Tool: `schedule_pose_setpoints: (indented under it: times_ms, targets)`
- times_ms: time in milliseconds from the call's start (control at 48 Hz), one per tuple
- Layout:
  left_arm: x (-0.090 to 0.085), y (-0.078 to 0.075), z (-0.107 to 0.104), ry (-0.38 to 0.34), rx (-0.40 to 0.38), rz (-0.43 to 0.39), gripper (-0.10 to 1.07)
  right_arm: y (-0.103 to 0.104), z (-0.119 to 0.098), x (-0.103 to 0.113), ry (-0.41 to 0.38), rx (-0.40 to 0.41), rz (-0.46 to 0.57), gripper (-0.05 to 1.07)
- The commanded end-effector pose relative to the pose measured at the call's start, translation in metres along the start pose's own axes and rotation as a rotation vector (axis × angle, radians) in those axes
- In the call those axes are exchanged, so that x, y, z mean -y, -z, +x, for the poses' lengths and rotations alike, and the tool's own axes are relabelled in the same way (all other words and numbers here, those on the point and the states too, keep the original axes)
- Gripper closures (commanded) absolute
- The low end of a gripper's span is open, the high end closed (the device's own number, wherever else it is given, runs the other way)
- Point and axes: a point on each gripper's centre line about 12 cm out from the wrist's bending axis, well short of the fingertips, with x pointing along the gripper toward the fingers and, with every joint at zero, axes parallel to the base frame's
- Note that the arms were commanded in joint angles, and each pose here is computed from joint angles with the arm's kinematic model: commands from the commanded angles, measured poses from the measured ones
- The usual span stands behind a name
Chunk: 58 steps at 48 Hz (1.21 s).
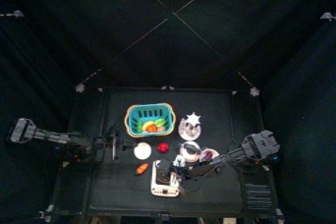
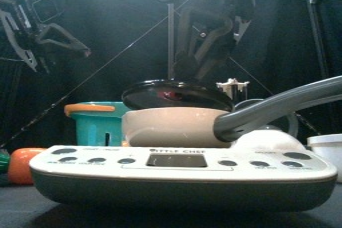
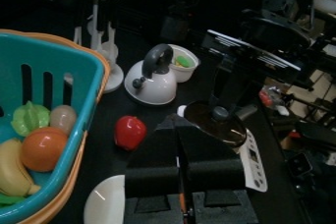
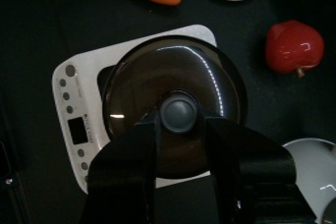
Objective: Place pot lid onto pan
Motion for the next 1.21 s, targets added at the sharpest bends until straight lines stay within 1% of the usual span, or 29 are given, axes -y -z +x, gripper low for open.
schedule_pose_setpoints:
  times_ms: [0, 250, 854, 1000, 1188]
  targets:
    - [0.001, -0.003, 0.001, 0.004, 0.010, -0.001, 1.01, -0.011, -0.011, -0.002, -0.010, 0.026, 0.012, 0.42]
    - [0.001, -0.003, 0.001, 0.004, 0.010, -0.001, 1.01, -0.008, -0.004, -0.003, 0.000, 0.005, 0.012, 0.42]
    - [0.001, -0.003, 0.001, 0.002, 0.009, -0.001, 1.01, -0.006, -0.003, -0.007, -0.012, -0.004, 0.021, 0.40]
    - [0.001, -0.003, 0.001, 0.003, 0.008, -0.001, 1.01, -0.004, -0.002, -0.008, -0.013, -0.007, 0.017, 0.35]
    - [0.001, -0.002, 0.001, 0.001, 0.007, -0.001, 1.01, -0.004, -0.003, -0.012, -0.018, -0.003, 0.007, 0.24]
